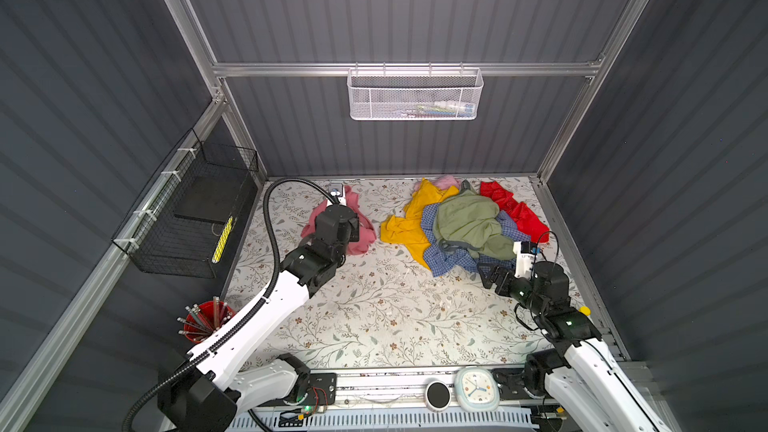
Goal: Pick out a specific cloth from the pile
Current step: 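Open the right gripper and carry the pink shirt away with the left, then lower the pink shirt onto the open table and release it with the left gripper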
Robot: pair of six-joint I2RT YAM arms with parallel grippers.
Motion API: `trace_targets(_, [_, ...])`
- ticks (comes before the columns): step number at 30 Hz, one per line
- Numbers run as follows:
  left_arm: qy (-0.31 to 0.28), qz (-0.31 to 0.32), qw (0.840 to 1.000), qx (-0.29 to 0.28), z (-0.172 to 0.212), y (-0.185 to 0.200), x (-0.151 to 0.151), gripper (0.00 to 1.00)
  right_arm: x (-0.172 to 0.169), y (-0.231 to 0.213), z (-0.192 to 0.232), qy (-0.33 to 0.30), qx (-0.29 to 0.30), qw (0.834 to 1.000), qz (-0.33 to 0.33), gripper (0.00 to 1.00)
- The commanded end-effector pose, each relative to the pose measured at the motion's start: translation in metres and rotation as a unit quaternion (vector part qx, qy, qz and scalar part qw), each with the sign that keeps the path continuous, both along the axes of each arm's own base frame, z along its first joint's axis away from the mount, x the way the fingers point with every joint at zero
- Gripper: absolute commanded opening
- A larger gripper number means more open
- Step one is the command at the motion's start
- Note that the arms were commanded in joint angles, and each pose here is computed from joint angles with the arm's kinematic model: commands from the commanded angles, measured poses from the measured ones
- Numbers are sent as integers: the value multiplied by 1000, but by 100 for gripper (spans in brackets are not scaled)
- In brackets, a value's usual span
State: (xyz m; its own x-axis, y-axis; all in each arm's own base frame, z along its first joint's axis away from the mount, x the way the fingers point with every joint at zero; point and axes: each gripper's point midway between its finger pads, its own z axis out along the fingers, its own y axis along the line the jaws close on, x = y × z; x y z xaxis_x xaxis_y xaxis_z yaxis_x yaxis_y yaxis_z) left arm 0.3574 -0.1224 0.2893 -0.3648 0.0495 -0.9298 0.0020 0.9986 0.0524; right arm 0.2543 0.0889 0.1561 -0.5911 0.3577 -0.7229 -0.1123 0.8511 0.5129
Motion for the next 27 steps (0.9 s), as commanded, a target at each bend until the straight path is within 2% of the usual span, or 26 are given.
trace_targets(1, [20,15,1000,-16,-16,14,12,0,0,2,0,-5,3,1000,6,94])
trace_targets(7, [40,41,998,-30,-40,41,31,0,0,1,0,-5,3,1000,6,94])
trace_targets(15, [28,62,997,-38,-51,58,71,0,-1,2,-3,1,5,1000,6,94])
trace_targets(19, [-11,55,998,-11,-50,55,100,0,0,3,-3,2,8,1000,8,93])
trace_targets(22, [-15,53,998,14,-59,53,118,0,0,4,-2,2,11,1000,9,93])
trace_targets(27, [-13,49,999,19,-87,50,124,0,-1,4,-3,3,13,1000,9,92])
